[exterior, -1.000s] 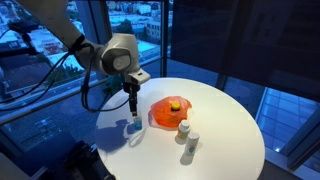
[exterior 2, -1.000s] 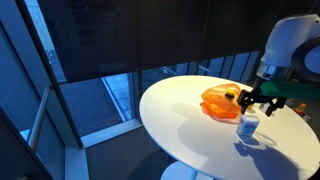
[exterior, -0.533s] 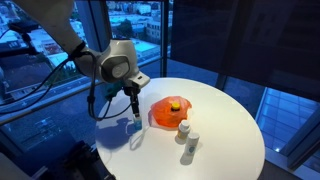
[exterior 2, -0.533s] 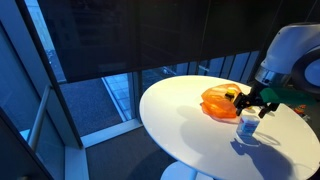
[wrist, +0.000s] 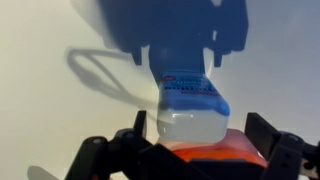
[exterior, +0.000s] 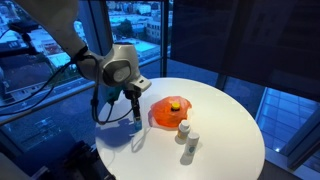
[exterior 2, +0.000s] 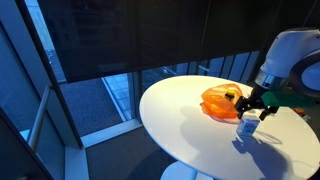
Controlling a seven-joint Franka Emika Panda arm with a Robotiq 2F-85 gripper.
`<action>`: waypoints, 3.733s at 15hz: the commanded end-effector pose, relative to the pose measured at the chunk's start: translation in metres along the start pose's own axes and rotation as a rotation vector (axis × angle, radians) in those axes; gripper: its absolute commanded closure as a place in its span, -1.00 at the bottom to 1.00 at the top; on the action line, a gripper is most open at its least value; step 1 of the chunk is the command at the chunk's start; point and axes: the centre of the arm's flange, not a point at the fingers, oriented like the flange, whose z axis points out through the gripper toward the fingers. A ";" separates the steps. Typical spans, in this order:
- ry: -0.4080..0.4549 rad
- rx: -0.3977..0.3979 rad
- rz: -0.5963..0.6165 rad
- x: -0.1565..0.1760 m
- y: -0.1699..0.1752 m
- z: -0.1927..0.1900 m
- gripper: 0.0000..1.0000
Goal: Put the blue and white container inside the orange plastic bag
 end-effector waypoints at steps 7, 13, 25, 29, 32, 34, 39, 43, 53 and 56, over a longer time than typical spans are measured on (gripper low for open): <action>-0.006 -0.014 -0.006 0.005 0.004 0.017 -0.47; 0.009 -0.023 0.004 0.011 0.004 0.006 -0.09; 0.079 -0.023 0.085 0.088 0.005 -0.061 -0.04; 0.086 -0.024 0.105 0.111 0.002 -0.077 -0.02; 0.093 -0.023 0.123 0.127 0.002 -0.089 -0.02; 0.096 -0.027 0.133 0.138 0.001 -0.094 -0.02; 0.082 -0.054 0.151 0.155 0.002 -0.082 0.01; 0.054 -0.073 0.146 0.160 -0.003 -0.060 0.03; 0.034 -0.088 0.069 0.157 -0.052 -0.040 0.05; 0.037 -0.081 0.038 0.150 -0.068 -0.035 0.04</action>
